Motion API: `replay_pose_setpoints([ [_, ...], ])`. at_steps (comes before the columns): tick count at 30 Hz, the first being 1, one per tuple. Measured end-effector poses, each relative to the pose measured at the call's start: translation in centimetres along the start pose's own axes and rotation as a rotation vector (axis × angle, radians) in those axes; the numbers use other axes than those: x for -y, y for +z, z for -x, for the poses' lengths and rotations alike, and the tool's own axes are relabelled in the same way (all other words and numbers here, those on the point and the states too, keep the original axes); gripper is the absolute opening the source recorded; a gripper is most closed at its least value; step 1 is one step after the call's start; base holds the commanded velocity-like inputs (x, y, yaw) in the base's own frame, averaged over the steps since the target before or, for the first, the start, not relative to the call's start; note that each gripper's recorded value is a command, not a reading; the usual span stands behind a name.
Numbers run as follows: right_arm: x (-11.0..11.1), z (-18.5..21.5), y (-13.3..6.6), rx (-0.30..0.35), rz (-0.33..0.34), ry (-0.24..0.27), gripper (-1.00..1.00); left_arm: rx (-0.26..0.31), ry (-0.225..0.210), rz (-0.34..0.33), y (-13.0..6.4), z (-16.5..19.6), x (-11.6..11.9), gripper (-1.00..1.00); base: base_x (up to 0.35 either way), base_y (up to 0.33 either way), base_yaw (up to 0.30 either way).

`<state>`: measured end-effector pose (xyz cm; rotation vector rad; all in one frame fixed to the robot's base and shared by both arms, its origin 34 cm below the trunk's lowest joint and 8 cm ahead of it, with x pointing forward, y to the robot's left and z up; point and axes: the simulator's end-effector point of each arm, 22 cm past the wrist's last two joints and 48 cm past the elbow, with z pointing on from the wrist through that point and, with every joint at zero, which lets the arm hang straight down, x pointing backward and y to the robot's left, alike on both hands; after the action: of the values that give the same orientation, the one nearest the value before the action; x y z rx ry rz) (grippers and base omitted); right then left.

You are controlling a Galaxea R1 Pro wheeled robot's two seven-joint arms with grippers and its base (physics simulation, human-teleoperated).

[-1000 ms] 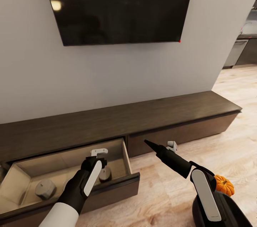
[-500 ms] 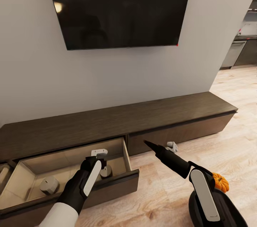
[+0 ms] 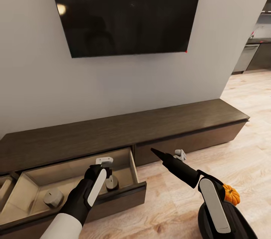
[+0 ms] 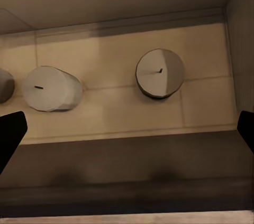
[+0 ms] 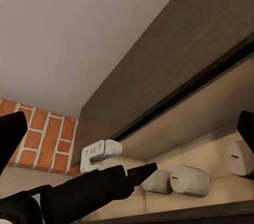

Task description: Place each of the two pumpkins and all three candles from the living room inside a cabinet in the living room (use any cabinet), then make sure every cabinet is closed, and position the cauldron so it is next to a table in the living room.

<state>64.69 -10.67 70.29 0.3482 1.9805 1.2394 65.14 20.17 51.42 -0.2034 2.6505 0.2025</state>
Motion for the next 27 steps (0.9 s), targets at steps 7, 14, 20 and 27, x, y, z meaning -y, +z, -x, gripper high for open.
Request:
replay_pose_setpoints([
  [7,-1.2,1.1,-0.2,0.013,0.001,-0.001,1.0,-0.001,-0.001,-0.001,-1.1,0.9,-0.1,1.0,0.0,0.0,0.0],
  [14,-2.4,1.9,-0.3,0.014,0.001,-0.001,1.0,-0.001,0.0,0.0,-2.3,1.7,-0.2,1.0,0.0,0.0,0.0],
  [20,-3.3,2.6,-0.5,0.013,0.0,-0.001,1.0,-0.001,0.0,0.0,-3.3,2.5,-0.3,1.0,0.0,0.0,0.0],
  [27,-4.5,3.3,-0.6,0.013,-0.002,-0.001,1.0,-0.002,-0.001,0.0,-4.4,3.3,-0.4,1.0,-0.006,0.003,0.0],
])
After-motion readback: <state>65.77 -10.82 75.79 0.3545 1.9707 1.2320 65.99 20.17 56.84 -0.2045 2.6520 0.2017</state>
